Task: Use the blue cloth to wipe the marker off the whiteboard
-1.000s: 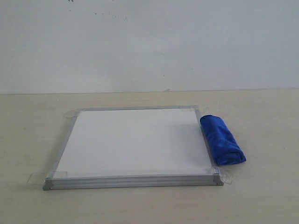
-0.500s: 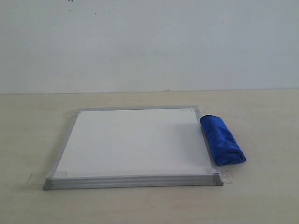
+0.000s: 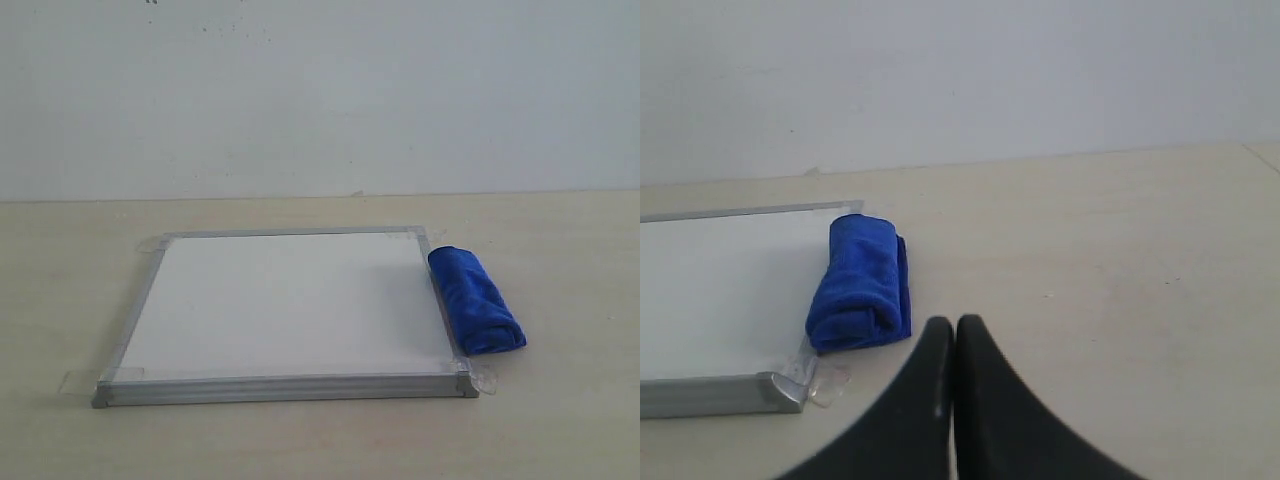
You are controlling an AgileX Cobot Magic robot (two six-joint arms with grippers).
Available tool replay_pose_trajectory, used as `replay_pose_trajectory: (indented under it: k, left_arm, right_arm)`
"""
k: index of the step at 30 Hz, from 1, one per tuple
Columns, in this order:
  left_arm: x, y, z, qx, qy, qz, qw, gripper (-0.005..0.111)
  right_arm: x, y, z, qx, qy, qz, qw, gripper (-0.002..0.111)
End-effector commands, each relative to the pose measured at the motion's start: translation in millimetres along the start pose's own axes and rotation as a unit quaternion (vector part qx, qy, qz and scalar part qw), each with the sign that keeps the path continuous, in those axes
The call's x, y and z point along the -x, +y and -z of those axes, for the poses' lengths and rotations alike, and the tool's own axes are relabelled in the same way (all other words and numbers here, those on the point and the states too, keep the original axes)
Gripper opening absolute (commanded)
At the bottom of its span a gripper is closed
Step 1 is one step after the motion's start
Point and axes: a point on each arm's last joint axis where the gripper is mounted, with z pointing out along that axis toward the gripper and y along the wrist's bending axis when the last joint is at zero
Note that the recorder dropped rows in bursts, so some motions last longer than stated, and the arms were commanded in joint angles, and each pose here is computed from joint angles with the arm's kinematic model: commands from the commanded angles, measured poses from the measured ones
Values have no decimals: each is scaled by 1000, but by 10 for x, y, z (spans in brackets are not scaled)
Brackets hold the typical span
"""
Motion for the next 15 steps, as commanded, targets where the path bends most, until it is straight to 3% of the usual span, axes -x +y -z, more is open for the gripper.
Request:
replay_pose_trajectory:
  k: [1, 15]
  left_arm:
    - [-5, -4, -1, -1, -2, -2, 1000, 4]
    - [-5, -4, -1, -1, -2, -2, 1000, 4]
  right_arm:
    - [-20, 4, 1, 2, 3, 47, 999, 0]
    - [-84, -3, 4, 0, 38, 50, 998, 0]
